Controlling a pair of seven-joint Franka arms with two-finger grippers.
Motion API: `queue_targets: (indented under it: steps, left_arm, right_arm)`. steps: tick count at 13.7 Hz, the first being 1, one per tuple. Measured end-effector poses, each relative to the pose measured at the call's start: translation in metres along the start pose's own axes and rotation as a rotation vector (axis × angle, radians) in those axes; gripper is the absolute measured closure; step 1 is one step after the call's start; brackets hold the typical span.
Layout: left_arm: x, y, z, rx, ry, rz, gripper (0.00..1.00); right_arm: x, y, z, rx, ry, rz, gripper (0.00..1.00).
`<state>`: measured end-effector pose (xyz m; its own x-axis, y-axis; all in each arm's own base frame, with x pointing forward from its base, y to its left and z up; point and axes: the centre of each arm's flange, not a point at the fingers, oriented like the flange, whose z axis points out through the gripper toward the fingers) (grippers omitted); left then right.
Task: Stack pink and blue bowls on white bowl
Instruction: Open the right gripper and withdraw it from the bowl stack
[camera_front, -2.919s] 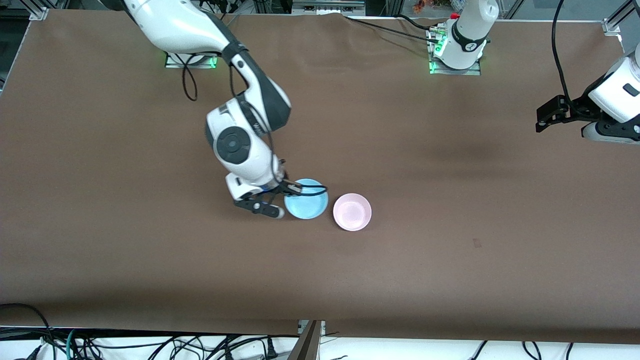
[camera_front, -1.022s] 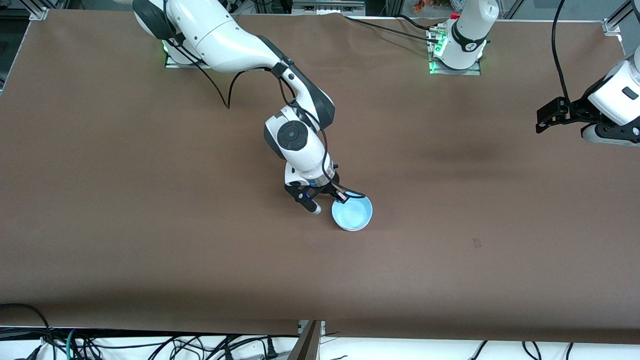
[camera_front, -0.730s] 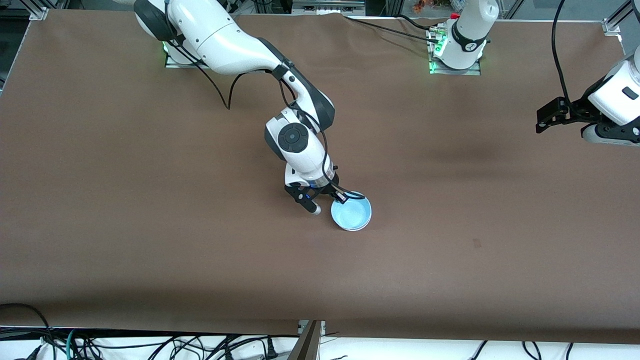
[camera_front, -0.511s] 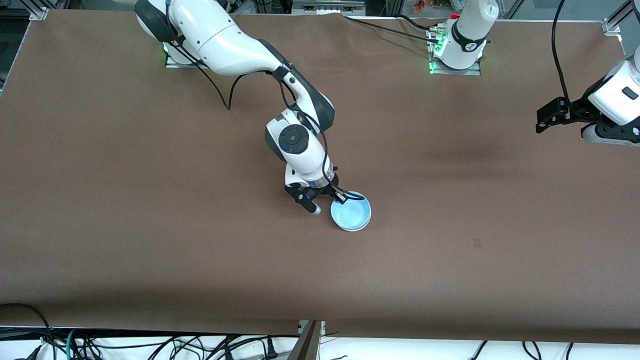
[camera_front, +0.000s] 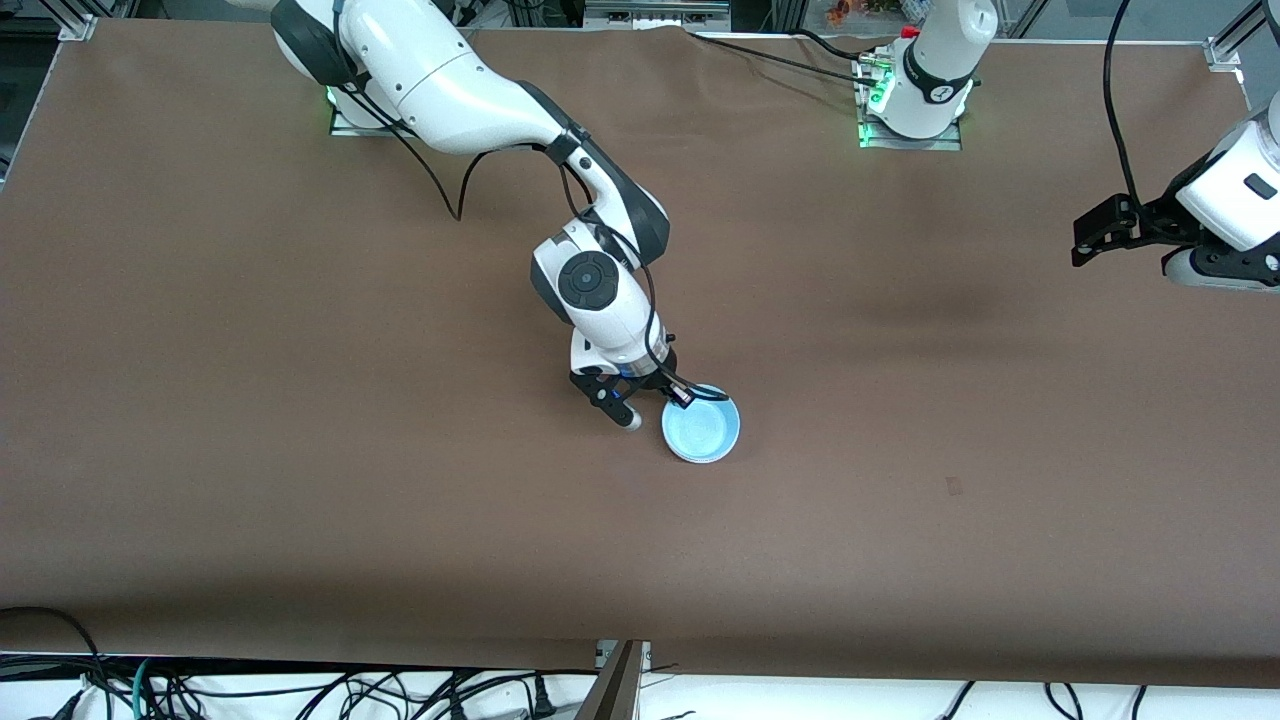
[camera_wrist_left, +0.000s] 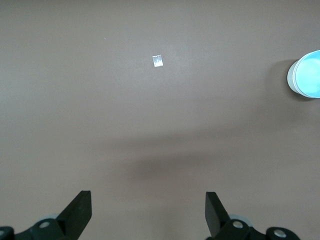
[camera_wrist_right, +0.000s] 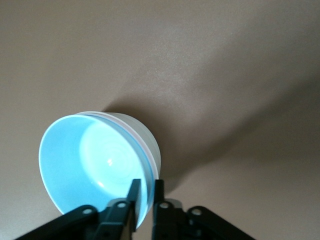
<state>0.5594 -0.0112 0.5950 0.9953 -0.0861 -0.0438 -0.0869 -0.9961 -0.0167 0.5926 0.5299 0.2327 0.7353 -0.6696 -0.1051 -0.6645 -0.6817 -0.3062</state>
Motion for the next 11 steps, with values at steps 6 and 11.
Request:
queue_targets:
  steps: [6,11]
  left_arm:
    - [0.0,0.0,0.0,0.0,-0.001,0.0,0.0]
    - [0.0,0.0,0.001,0.0,0.001,0.0,0.0]
  right_arm:
    - [0.022,-0.011,-0.034,-0.023,0.025,0.002,0.19]
    - [0.115,-0.012,-0.162,-0.088,0.044,-0.115,0.0]
